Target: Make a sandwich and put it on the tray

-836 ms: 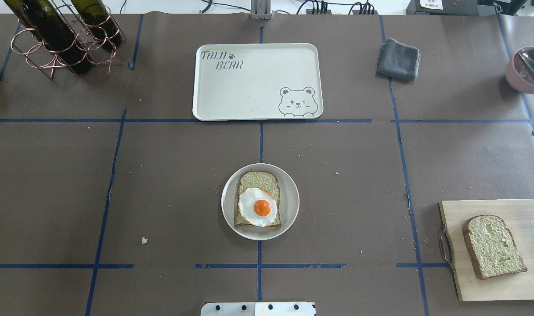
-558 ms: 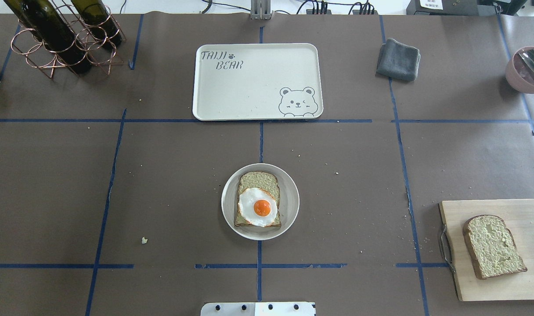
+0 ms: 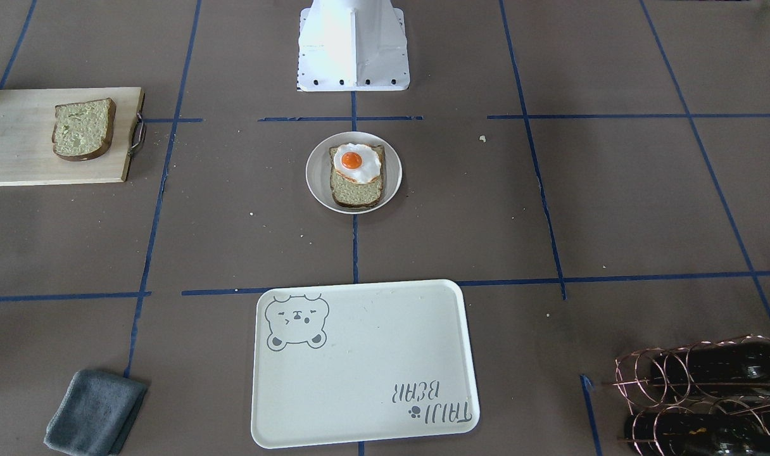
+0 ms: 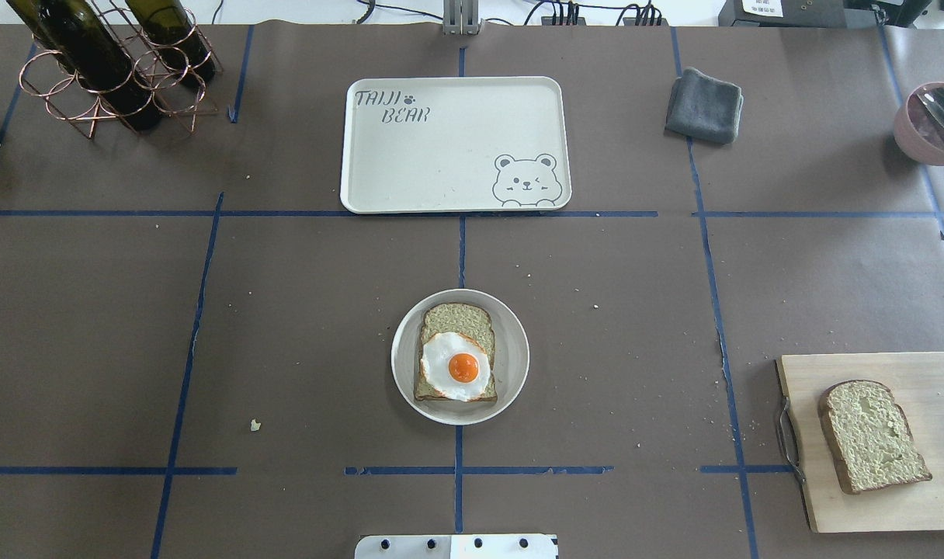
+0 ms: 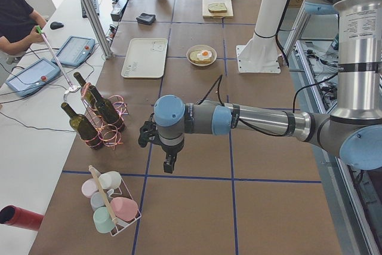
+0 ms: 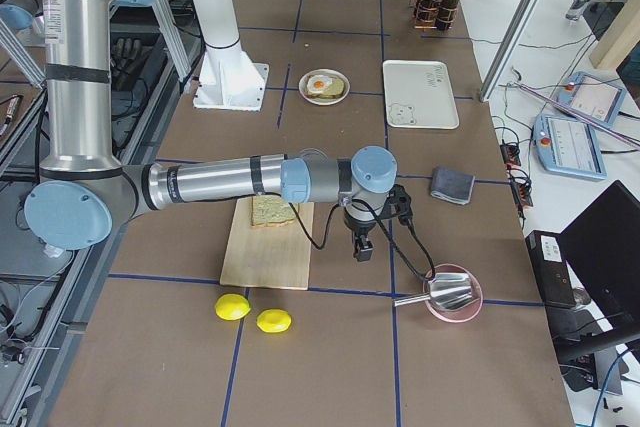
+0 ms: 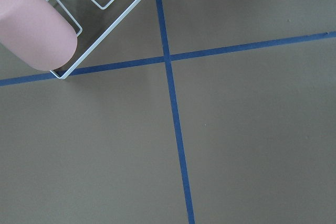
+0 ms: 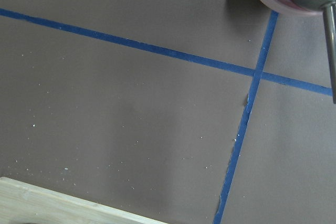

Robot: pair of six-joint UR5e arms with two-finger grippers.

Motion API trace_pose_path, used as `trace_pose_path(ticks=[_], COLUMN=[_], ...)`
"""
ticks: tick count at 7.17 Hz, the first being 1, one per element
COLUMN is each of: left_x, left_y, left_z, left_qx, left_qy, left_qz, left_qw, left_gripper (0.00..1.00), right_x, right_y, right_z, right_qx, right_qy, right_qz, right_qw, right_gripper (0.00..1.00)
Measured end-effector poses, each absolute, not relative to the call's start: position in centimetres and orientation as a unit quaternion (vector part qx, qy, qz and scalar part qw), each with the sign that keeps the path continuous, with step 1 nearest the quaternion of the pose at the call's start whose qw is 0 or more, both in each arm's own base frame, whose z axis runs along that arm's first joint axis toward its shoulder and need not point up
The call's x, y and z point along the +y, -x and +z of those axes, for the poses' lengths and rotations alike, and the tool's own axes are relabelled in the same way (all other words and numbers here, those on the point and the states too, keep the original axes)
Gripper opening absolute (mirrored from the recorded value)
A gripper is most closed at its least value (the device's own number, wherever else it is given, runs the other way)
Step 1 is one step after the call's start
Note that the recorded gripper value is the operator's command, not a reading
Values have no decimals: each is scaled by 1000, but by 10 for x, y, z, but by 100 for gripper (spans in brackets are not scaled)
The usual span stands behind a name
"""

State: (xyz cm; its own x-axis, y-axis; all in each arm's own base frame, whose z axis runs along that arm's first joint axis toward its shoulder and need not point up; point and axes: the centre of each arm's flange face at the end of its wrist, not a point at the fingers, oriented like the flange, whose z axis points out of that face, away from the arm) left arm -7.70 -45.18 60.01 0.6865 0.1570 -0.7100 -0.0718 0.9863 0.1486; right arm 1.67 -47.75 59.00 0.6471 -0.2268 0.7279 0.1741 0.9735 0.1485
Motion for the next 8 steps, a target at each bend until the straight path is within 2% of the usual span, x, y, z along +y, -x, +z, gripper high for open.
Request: trace_pose_path(ticks=[3,5,8], left_x=[-453,-453,-454], left_y=[76,76,75], left_z=[595,593,590], left_qx=[390,392,393], left_qy=[-62,-67,-70], left_qz=[69,72,74], left_qw=[916,915,914], left_gripper=[100,100,100], right_x=[-464,-417,-331], right_y=[35,81,149], right_z=[583,585,593], right_qx=[-425,-454,-471], right_qy=[-37,-37,-27], right_qz=[-148,-125,-43], right_qw=[892,882,881], right_gripper=[100,100,92])
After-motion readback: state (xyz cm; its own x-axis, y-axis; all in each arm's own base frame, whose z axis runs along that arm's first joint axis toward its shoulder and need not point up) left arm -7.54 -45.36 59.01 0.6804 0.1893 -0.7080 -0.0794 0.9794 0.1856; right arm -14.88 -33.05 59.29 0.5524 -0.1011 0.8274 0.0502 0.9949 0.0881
